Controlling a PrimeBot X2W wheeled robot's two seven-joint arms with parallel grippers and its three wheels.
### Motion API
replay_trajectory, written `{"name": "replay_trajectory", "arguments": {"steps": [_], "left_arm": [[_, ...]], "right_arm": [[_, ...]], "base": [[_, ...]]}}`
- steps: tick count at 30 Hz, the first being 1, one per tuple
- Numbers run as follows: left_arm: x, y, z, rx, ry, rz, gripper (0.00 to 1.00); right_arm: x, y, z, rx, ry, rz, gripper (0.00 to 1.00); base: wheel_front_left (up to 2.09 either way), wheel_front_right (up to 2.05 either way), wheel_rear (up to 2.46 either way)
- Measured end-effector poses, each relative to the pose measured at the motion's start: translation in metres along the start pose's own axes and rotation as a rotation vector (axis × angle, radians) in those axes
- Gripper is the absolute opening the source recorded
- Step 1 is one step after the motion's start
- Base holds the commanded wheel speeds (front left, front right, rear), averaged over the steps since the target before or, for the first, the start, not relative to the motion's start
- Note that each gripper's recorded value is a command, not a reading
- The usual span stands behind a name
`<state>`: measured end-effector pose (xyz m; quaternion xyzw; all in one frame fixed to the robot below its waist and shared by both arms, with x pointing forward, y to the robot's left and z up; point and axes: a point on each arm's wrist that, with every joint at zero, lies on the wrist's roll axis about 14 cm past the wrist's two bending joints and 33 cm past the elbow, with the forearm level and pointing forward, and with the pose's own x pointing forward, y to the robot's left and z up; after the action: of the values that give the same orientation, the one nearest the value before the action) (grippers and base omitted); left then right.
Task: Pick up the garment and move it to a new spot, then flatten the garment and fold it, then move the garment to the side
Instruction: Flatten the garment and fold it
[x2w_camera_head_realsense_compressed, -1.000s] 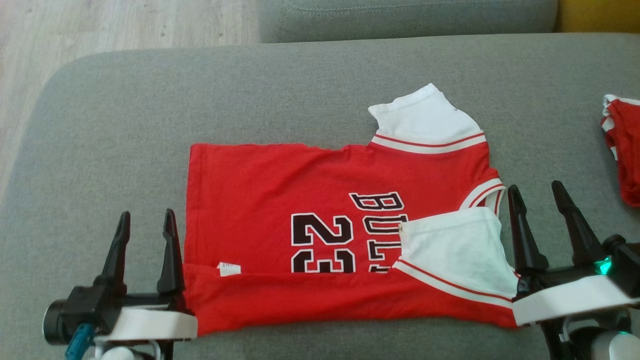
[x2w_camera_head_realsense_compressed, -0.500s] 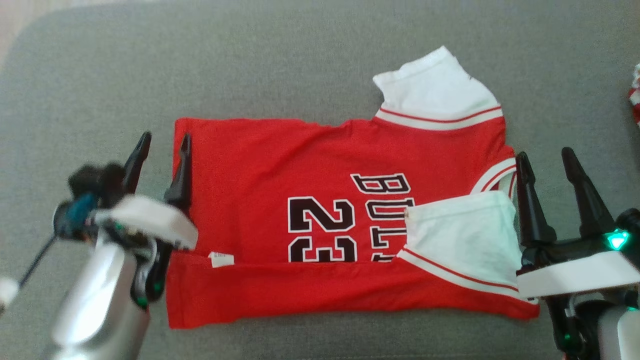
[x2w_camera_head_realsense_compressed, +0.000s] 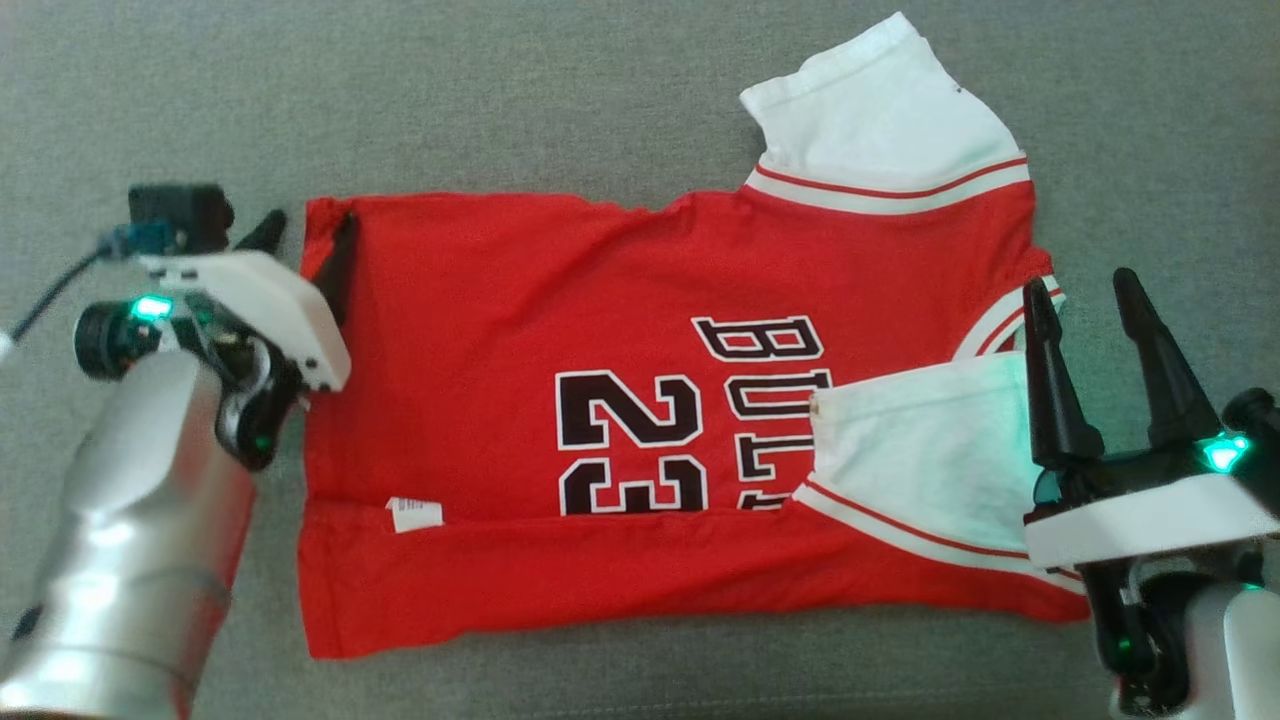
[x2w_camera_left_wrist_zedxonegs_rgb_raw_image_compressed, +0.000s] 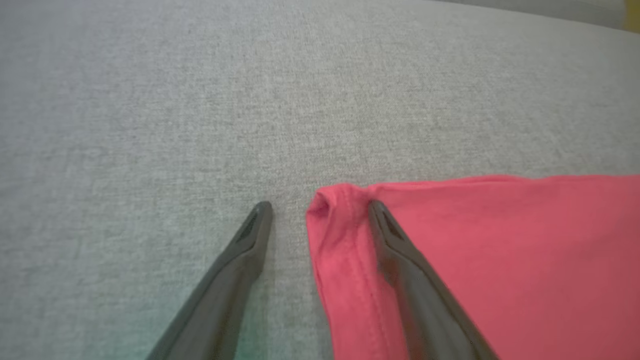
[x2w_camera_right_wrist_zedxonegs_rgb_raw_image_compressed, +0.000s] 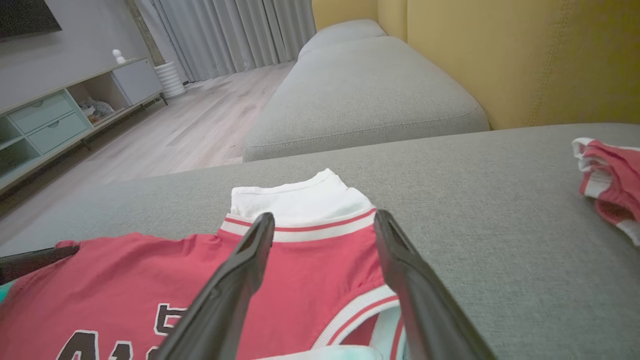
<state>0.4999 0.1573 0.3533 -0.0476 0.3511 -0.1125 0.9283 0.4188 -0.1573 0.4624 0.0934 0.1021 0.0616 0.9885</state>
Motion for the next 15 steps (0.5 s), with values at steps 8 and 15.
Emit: {"name": "replay_trajectory", "arguments": {"steps": [8, 15], "left_arm": [[0.005, -0.004, 0.002, 0.024, 0.057, -0.022, 0.0], [0.002, -0.004, 0.009, 0.048, -0.021, -0.02, 0.0]], "right_arm": [[0.015, -0.012, -0.011, 0.002, 0.044, -0.027, 1.0], [0.076, -0.007, -0.008, -0.014, 0.095, 0.02, 1.0]], "base": [[0.0, 0.0, 0.0], [0.0, 0.0, 0.0]]}}
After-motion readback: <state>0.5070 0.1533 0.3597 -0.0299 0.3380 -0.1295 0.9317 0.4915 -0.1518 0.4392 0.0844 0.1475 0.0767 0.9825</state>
